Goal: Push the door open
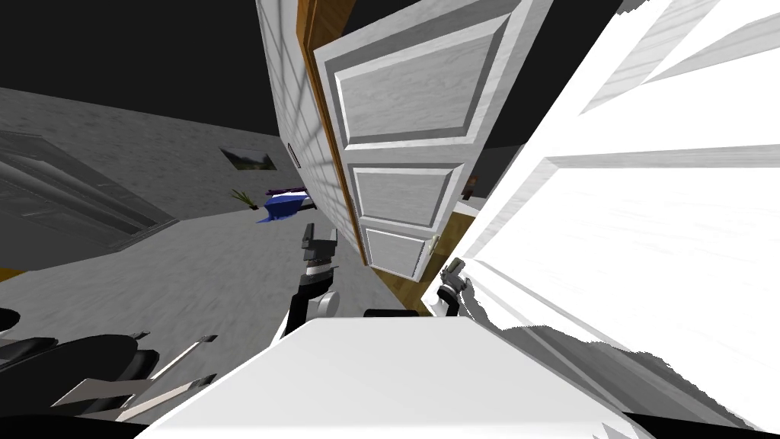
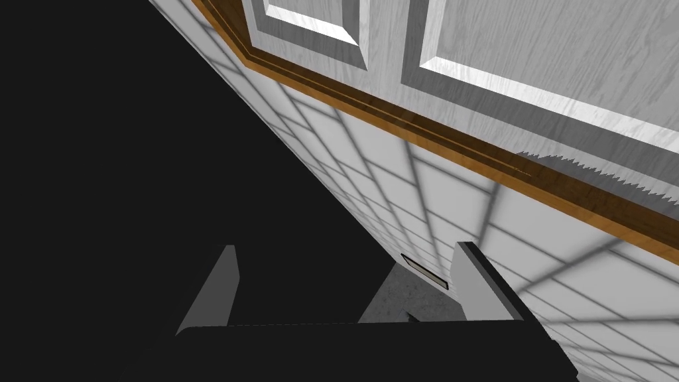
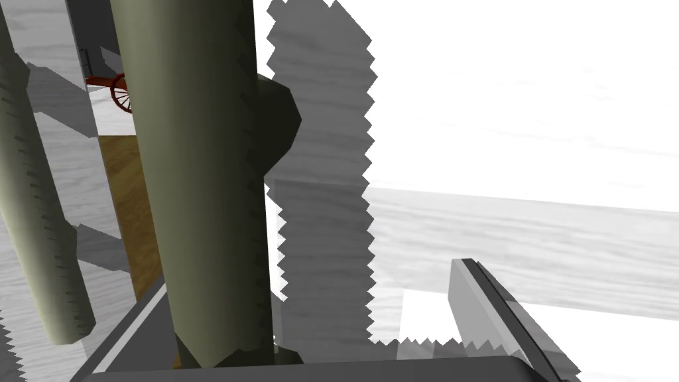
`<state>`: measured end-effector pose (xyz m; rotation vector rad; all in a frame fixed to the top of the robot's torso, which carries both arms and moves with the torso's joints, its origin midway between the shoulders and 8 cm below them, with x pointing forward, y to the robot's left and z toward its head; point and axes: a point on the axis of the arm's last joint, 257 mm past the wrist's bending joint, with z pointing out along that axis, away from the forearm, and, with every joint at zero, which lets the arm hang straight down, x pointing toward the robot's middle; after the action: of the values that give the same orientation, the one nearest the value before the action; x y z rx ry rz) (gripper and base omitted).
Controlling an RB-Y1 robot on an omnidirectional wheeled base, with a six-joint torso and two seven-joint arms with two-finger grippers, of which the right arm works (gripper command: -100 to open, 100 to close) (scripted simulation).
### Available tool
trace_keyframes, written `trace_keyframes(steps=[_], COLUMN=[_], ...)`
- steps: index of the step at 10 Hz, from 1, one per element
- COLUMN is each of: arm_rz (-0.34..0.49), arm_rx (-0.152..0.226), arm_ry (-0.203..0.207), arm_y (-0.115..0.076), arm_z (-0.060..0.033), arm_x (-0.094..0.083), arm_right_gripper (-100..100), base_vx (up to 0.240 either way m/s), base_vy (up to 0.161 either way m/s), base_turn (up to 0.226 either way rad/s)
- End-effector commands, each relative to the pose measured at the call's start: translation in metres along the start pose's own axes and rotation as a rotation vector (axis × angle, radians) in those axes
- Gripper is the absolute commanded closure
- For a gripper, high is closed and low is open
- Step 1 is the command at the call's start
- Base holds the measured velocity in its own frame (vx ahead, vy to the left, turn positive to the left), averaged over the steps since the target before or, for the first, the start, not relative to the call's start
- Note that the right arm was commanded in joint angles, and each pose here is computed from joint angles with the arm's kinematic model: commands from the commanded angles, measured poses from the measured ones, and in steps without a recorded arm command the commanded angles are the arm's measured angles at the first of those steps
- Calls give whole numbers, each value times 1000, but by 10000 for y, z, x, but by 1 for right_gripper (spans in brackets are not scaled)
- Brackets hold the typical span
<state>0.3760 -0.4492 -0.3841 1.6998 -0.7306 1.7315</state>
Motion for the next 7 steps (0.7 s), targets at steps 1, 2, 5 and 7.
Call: trace_keyframes(steps=[1,2,5,7], arm_rz=[-11,-11,-12,-14], arm_rx=[-41,-41,-55,-70], arm_ry=[31,31,34,37], arm_y=[233,233,287,342], arm_z=[117,117,132,147], arm_x=[79,79,87,95], arm_right_gripper=[100,100,100,100], base_vx=[46,19,11,-6], base_vy=[-116,-46,-10,-24], base_turn=[49,-25,17,40])
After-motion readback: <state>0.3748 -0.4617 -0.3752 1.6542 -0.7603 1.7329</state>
